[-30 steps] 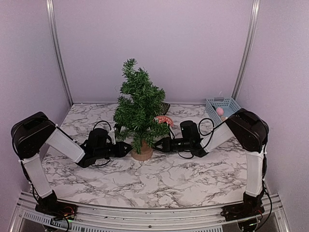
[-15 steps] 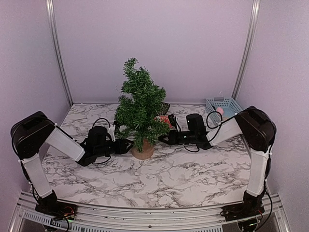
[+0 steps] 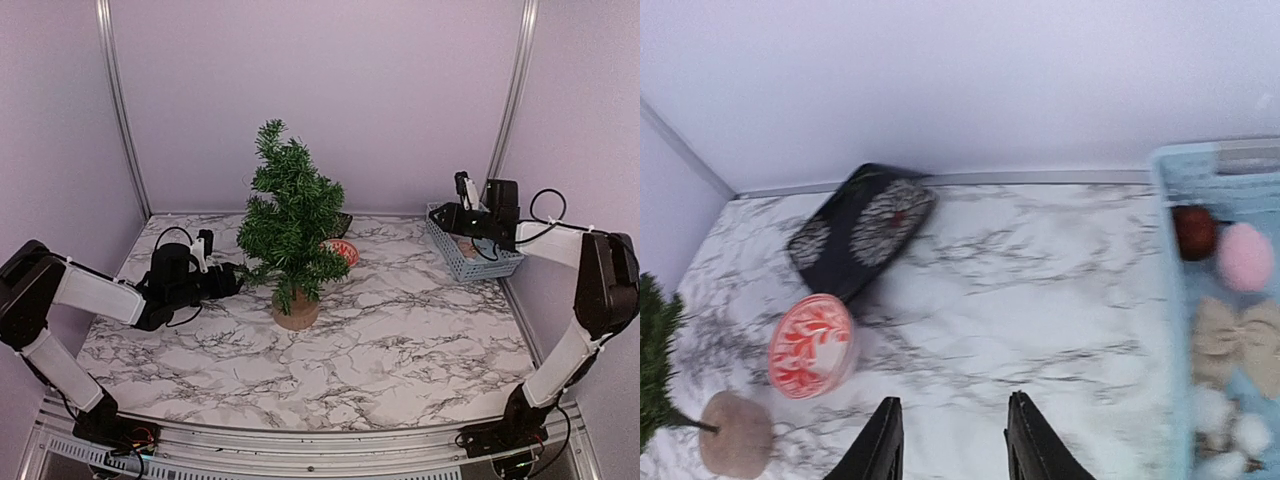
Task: Decorate the small christmas tree
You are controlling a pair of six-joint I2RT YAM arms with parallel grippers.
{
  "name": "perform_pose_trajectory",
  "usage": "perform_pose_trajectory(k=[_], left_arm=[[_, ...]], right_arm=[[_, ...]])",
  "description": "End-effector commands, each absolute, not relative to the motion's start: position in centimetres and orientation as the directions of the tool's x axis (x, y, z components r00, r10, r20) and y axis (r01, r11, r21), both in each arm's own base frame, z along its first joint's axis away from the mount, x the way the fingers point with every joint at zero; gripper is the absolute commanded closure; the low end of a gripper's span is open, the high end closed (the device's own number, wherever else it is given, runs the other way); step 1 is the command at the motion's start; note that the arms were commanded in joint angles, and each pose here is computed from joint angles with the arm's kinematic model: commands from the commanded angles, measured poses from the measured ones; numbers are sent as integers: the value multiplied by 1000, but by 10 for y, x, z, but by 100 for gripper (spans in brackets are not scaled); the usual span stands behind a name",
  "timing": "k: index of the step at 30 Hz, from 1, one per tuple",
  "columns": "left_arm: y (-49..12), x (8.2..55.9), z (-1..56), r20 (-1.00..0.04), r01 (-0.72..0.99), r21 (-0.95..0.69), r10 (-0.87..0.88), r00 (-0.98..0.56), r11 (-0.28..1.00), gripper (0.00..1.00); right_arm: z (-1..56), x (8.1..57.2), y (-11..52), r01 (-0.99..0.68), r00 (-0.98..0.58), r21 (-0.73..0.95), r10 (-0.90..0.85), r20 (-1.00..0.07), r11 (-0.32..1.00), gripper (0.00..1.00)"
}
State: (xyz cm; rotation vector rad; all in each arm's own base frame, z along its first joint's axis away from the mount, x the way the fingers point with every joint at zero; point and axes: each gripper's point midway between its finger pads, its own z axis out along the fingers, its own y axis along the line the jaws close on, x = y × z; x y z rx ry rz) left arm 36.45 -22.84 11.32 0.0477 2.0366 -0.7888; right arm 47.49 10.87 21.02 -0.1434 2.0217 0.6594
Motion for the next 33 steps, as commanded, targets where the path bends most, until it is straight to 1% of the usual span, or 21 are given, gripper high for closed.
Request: perform_pose_trajectory(k=[1,3,5,10,12,14,18,24,26,29,30,33], left_arm=[[-188,369,131,-826,260,-423,-251,-504,868,27],[-177,373,143,-847,237,-387,-243,-472,891,26],[-166,376,153,-865,212,-358,-238,-441,909,24],[-154,378,176,-891,208,-336,-238,-385,919,23],[-154,377,182,-900,222,-323,-226,-372,920,22],[-151,376,186,-909,226,-305,-212,-360,925,22],[-148,373,192,-916,224,-296,-210,-341,928,22],[-148,371,191,-918,229,-291,-204,-341,929,22],[-148,370,191,-918,228,-292,-205,-340,929,22],[-148,370,193,-915,228,-303,-216,-340,925,22],[-148,369,192,-913,226,-309,-221,-342,924,22],[-146,368,194,-911,219,-320,-237,-338,922,22]], right_arm=[[171,499,22,-117,-613,173,66,-787,978,66],[146,505,1,-45,-671,81,30,-741,996,66],[127,509,-11,-18,-713,17,-1,-702,1000,66],[102,518,-19,-14,-774,-37,-35,-632,999,66],[92,514,-27,2,-809,-78,-44,-586,997,66],[86,504,-26,1,-828,-69,-38,-560,998,67],[85,477,-21,17,-841,-28,-1,-541,999,66],[81,423,-2,-7,-871,63,25,-491,998,66],[75,400,7,12,-883,106,60,-465,994,65],[70,362,23,21,-892,166,93,-443,986,62],[70,350,38,-4,-896,180,77,-437,984,62],[69,313,60,6,-908,228,100,-406,974,61]])
